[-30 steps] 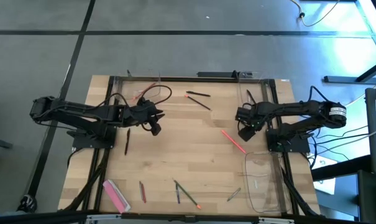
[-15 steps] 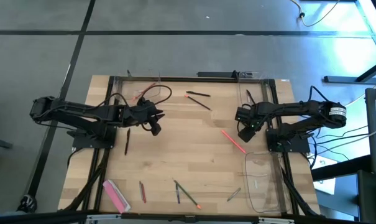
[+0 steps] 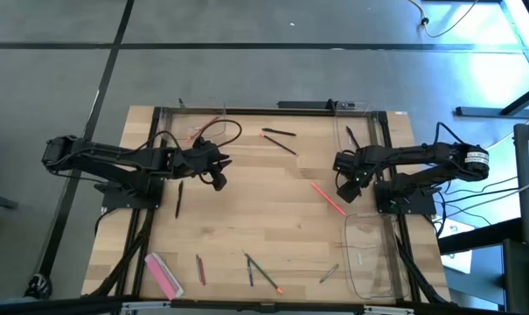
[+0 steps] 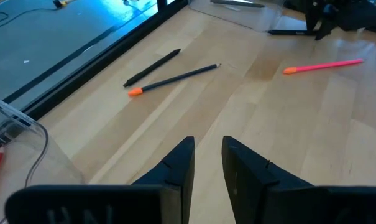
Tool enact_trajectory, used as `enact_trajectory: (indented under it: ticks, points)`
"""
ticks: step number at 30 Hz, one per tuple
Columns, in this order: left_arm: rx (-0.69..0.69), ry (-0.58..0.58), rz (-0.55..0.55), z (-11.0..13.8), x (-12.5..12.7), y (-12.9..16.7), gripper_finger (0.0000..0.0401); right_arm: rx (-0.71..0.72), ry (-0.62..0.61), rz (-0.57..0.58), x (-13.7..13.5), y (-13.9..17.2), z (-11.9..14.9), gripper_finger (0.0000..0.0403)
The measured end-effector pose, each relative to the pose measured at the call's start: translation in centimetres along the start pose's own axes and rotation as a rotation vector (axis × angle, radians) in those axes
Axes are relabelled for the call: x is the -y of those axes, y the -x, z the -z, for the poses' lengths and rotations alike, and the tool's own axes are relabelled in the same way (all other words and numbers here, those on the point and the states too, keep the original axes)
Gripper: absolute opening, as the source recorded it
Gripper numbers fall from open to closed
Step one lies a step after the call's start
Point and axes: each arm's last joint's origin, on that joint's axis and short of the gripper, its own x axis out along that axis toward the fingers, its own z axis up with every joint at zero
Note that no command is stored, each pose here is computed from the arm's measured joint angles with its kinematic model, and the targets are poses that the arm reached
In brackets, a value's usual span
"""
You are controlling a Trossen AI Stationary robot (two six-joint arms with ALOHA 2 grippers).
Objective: Sort crayons/erasers/pens/pencils in bins
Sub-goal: Put the black pen into the top right transparent bin
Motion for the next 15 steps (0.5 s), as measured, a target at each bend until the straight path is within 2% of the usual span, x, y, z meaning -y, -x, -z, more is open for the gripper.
enact_trajectory:
  ticks: [5,15]
  points:
    - [0.0,0.0,0.0,0.0,0.0,0.0,0.0074,0.037,0.033,-0.049,-0.6,0.77,-0.76,0.0159]
    - [0.0,0.0,0.0,0.0,0.0,0.0,0.0074,0.039,0.032,-0.031,-0.51,0.68,-0.76,0.0158]
